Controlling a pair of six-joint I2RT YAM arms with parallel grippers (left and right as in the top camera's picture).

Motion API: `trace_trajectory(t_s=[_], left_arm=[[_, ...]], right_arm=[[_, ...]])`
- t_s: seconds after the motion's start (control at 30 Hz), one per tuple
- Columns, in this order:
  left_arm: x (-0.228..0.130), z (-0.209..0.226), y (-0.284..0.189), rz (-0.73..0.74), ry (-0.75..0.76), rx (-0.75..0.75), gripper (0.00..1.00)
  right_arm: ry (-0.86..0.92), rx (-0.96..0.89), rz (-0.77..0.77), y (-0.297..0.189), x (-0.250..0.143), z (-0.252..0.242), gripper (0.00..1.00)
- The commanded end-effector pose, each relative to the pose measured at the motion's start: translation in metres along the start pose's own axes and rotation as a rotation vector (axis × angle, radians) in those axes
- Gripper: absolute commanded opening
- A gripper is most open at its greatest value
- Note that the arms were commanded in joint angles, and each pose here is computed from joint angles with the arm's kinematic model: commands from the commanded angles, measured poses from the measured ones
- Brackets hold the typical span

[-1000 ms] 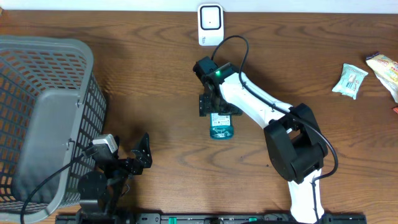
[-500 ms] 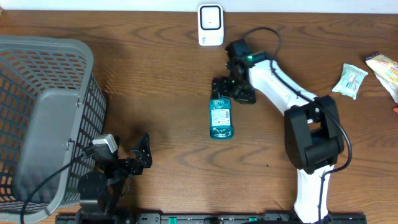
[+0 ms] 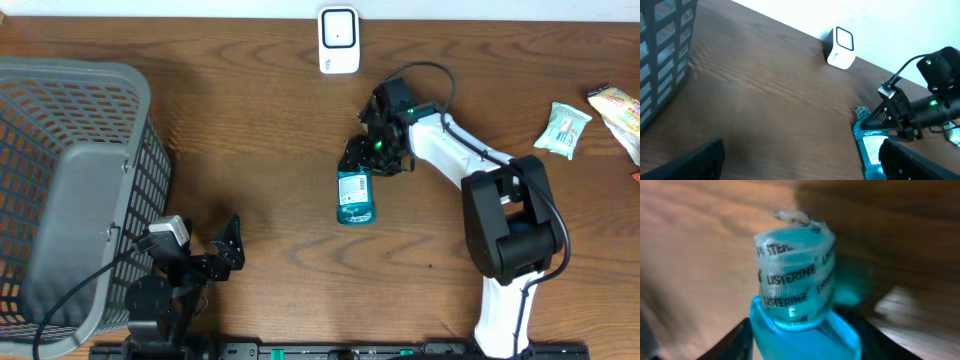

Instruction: Scan the item barcode

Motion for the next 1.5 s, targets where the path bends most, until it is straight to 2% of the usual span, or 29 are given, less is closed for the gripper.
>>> trace_trajectory(t_s=[0.0, 0.1, 0.33, 0.43, 0.67, 0.83, 0.97, 1.13, 1.27, 1.37, 1.47], left_arm=[[0.000, -0.002, 0.000, 0.005, -0.011, -0.015, 0.98], [0.000, -0.002, 0.000, 0.005, -0.011, -0.015, 0.98], [0.000, -0.002, 0.000, 0.005, -0.011, -0.015, 0.98], [0.000, -0.002, 0.000, 0.005, -0.011, -0.016, 0.98], [0.000, -0.002, 0.000, 0.006, -0.011, -0.016, 0.98], [0.000, -0.002, -0.001, 0.005, -0.011, -0.016, 0.98], [0.000, -0.002, 0.000, 0.006, -0.011, -0.016, 0.98], [0.000, -0.002, 0.000, 0.005, -0.011, -0.015, 0.98], [0.000, -0.002, 0.000, 0.005, -0.011, -0.015, 0.98], [0.000, -0.002, 0.000, 0.005, -0.011, -0.015, 0.98], [0.000, -0.002, 0.000, 0.005, -0.011, -0.015, 0.98]], right_arm=[[-0.013, -0.089, 0.098, 0.030, -0.023, -0.028, 0.36], [-0.076, -0.083, 0.089, 0.029, -0.021, -0.027, 0.23], [-0.182, -0.080, 0.063, 0.012, -0.005, -0.013, 0.11], [-0.261, -0.096, 0.052, 0.001, 0.003, -0.006, 0.01], [-0.477, -0.022, 0.096, -0.022, 0.008, 0.016, 0.01], [-0.608, 0.218, 0.152, -0.053, 0.000, 0.046, 0.01], [-0.626, 0.335, 0.182, -0.064, -0.007, 0.053, 0.01], [-0.629, 0.178, 0.193, -0.060, -0.004, 0.040, 0.01], [-0.542, -0.040, 0.162, -0.052, 0.006, 0.029, 0.01], [-0.506, -0.077, 0.161, -0.041, 0.002, 0.036, 0.01], [-0.491, -0.106, 0.161, -0.021, -0.007, 0.043, 0.12]])
Point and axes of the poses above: each gripper's point midway between its finger pads, its own y axis out along the fingers, its own z axis along the line the jaws close on, x = y × z, the point moved 8 cm from there along -y, back along the fingers
